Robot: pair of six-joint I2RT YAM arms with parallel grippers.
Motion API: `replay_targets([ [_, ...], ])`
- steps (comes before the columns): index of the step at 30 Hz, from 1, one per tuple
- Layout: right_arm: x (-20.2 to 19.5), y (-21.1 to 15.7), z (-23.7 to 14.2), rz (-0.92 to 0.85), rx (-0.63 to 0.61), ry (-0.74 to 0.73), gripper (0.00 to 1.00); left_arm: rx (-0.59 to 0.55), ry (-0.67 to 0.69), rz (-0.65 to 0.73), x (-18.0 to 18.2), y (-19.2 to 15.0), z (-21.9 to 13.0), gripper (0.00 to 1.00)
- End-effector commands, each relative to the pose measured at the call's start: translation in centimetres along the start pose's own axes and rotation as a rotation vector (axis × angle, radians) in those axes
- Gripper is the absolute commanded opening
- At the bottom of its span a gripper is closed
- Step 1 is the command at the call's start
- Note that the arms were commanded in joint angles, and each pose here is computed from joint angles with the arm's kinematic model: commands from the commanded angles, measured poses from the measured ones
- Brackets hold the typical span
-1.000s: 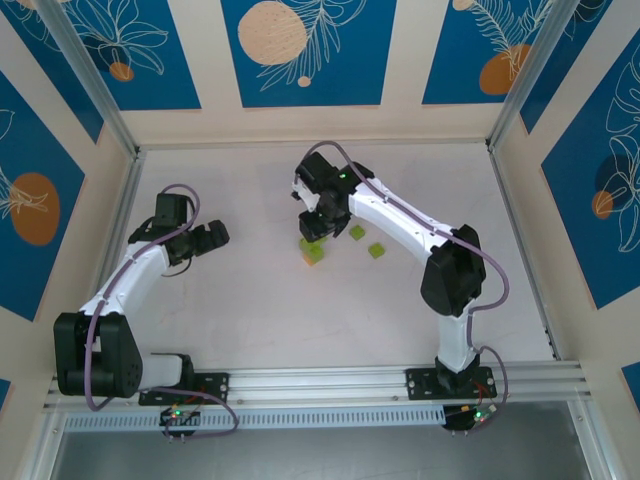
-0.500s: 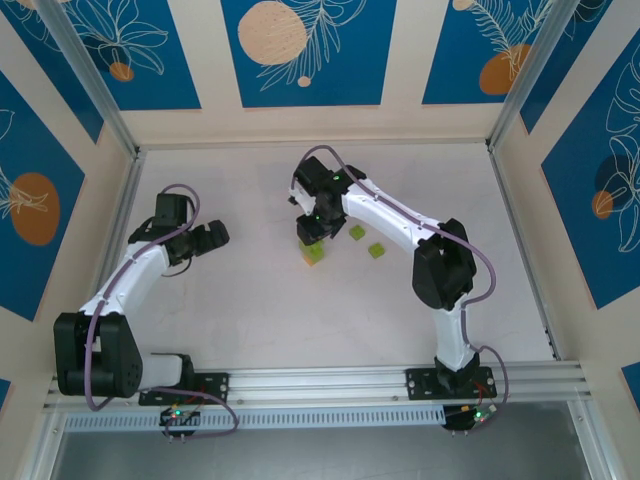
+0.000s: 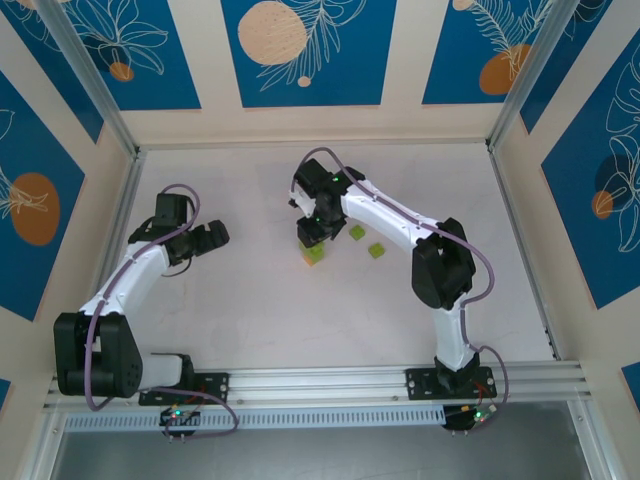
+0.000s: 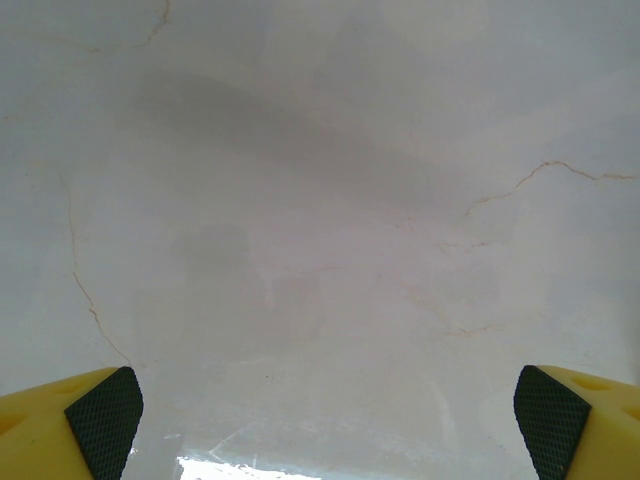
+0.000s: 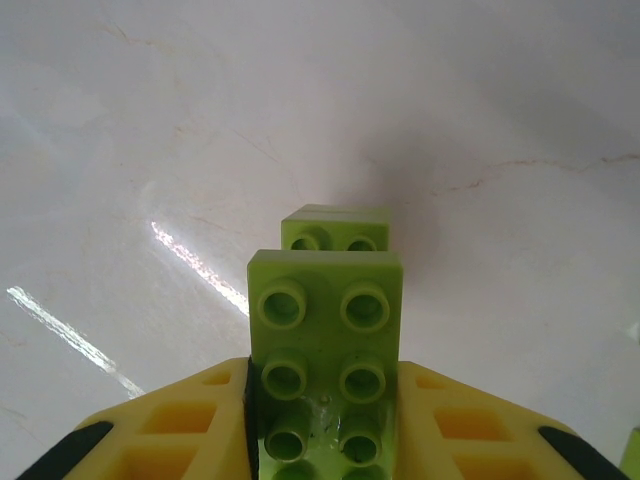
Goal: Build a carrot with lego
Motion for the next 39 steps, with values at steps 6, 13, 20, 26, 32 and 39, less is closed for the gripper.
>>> replay_targets([
  [6, 0.4, -1.6, 2.0, -0.009, 0.061, 0.046, 0.32, -0.010, -0.003, -0.009, 0.1, 0.6, -0.2, 0.98],
  [13, 0.4, -1.7, 2.4, -0.007, 0.073, 0.048, 0.32, -0.011, -0.001, -0.009, 0.1, 0.6, -0.2, 0.98],
  [20, 0.5, -2.4, 3.1, -0.029, 0.125, 0.038, 0.32, -0.011, 0.000, -0.007, 0.1, 0.6, -0.2, 0.98],
  [26, 0.6, -3.7, 3.9, -0.045, 0.197, 0.028, 0.32, -0.013, -0.001, -0.009, 0.1, 0.6, -0.2, 0.98],
  [32, 0.8, -5.3, 5.0, -0.067, 0.283, 0.020, 0.32, -0.013, -0.001, -0.009, 0.1, 0.6, -0.2, 0.98],
  [39, 1.4, -7.1, 6.3, -0.054, 0.357, 0.061, 0.32, -0.016, -0.003, -0.008, 0.1, 0.6, -0.3, 0.98],
])
Point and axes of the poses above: each hand's point on the last joint's axis, 136 mm out from that joint toward the fingers, its own z axis out along the fingers, its own x axis along the line the jaws close on, y = z × x, the point moved 1 cm from there along -z, back along the fingers, and after that the axes turned 15 degrees about -z, right-handed, at the moved point
